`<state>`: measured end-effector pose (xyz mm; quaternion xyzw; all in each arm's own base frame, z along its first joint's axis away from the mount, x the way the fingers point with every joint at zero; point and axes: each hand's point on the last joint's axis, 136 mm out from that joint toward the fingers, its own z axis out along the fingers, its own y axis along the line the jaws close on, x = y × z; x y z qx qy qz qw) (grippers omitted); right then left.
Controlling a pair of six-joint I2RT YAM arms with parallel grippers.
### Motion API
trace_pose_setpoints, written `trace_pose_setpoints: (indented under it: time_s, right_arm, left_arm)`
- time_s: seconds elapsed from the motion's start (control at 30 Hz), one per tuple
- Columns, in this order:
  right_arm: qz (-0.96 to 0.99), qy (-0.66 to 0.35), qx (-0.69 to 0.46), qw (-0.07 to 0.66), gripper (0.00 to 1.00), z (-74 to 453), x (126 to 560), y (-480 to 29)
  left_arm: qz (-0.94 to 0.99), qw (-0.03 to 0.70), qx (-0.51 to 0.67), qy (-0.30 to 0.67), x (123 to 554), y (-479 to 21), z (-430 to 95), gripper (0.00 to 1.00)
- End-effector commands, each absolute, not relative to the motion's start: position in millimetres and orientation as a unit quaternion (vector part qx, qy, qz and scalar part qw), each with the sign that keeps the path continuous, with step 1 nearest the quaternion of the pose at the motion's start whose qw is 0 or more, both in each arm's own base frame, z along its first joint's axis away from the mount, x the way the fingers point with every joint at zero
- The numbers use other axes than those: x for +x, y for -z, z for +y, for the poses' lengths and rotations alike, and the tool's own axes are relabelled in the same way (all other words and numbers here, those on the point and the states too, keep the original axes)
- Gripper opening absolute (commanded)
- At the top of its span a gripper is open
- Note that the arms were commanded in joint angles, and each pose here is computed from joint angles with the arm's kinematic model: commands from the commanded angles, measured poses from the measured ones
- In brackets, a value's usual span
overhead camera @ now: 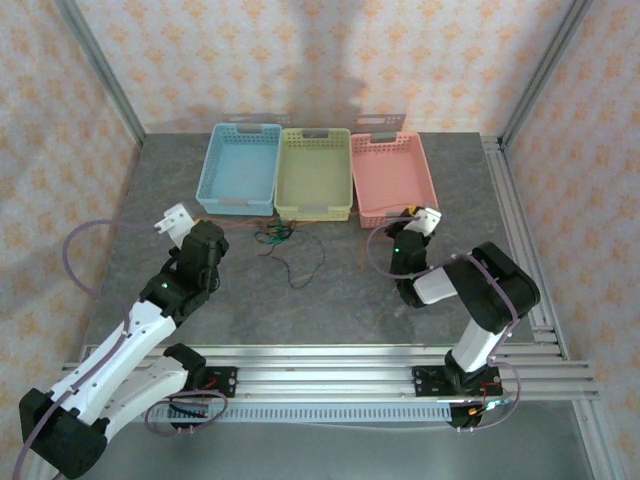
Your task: Untangle the cables
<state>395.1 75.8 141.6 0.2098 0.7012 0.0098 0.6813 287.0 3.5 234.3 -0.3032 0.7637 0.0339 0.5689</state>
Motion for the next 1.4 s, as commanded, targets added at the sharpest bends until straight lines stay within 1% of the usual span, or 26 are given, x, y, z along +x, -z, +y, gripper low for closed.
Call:
trace_pose_setpoints:
  time_s: [0.0, 0.2, 0.33, 0.6, 0.9, 1.0, 1.17, 1.37]
  right_arm:
    - [0.691, 0.036, 0.253, 0.676, 0.0, 50.3, 385.7, -141.0]
    - [0.685, 0.051, 0.267, 0.675, 0.0, 40.9, 382.7, -140.8]
    - [0.683, 0.037, 0.268, 0.678, 0.0, 42.8, 383.3, -141.2]
    - [0.67, -0.06, 0.217, 0.707, 0.0, 71.8, 388.3, -156.4]
    - [0.667, -0.129, 0.146, 0.719, 0.0, 109.3, 392.4, -181.5]
    - [0.651, -0.16, 0.11, 0.734, 0.0, 129.6, 385.2, -208.6]
    - [0.64, -0.197, 0.035, 0.742, 0.0, 170.8, 364.7, -272.0]
    - [0.622, -0.243, 0.005, 0.744, 0.0, 188.4, 354.3, -344.3]
  left_arm:
    - [0.738, 0.576, -0.339, -0.088, 273.3, -235.6, 28.7, 0.0]
    - [0.732, 0.578, -0.347, -0.095, 269.0, -237.0, 33.3, 0.0]
    - [0.741, 0.574, -0.337, -0.086, 274.4, -232.6, 27.4, 0.0]
    - [0.776, 0.552, -0.298, -0.068, 297.5, -220.7, 5.1, 0.0]
    - [0.792, 0.541, -0.277, -0.05, 307.2, -212.1, -7.6, 0.0]
    - [0.796, 0.537, -0.274, -0.046, 309.4, -209.3, -10.4, 0.0]
    - [0.798, 0.537, -0.272, -0.04, 310.4, -209.7, -12.6, 0.0]
    - [0.799, 0.537, -0.269, -0.035, 310.9, -209.9, -14.7, 0.0]
